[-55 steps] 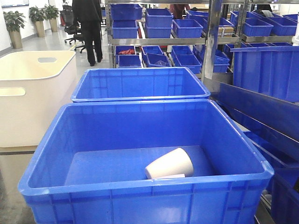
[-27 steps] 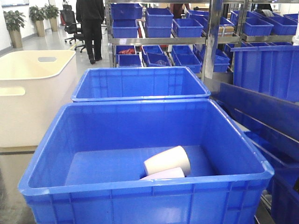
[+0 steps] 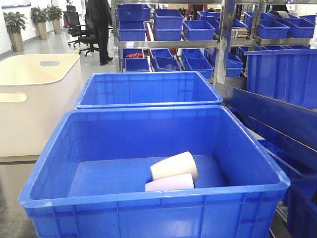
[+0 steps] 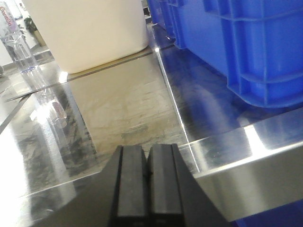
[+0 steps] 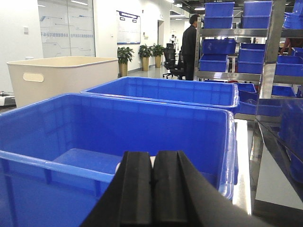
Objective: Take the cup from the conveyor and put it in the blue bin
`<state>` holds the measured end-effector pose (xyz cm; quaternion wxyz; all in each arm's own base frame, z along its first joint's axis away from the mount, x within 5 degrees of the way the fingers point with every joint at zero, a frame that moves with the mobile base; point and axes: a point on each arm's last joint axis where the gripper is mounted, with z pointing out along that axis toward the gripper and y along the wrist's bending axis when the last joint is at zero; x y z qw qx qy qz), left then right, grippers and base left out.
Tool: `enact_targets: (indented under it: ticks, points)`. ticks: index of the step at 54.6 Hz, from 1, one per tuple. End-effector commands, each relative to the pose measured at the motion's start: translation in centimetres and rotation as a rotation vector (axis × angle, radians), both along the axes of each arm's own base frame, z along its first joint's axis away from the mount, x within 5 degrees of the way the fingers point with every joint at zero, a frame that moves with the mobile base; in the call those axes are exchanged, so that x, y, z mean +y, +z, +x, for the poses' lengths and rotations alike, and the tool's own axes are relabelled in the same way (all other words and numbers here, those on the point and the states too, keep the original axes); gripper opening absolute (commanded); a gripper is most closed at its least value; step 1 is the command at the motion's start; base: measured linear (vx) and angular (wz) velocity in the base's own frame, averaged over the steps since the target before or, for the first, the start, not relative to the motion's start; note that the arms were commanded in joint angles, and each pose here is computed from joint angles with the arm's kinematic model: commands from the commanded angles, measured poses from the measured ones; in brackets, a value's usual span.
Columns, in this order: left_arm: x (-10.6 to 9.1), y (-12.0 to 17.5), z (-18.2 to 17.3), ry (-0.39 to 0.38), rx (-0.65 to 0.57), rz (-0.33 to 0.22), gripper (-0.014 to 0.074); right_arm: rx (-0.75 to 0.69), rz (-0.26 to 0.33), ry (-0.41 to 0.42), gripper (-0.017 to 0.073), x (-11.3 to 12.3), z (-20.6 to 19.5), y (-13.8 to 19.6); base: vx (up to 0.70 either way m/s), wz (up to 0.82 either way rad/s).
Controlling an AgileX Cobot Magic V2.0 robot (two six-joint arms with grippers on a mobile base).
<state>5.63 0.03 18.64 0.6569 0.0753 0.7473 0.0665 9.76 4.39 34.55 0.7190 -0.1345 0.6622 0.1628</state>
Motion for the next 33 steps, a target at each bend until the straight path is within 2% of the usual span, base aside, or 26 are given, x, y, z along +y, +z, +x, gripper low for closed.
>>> enact_targets:
  ticks: [1, 33]
  points:
    - [-0.02, 0.46, -0.02, -0.002, -0.090, -0.004, -0.0002, -0.103, 0.043, -0.002, -0.0009, -0.09, -0.15, 1.72, 0.00, 0.00]
    - [-0.02, 0.46, -0.02, -0.002, -0.090, -0.004, -0.0002, -0.106, 0.044, -0.002, -0.0009, -0.09, -0.15, 1.75, 0.00, 0.00]
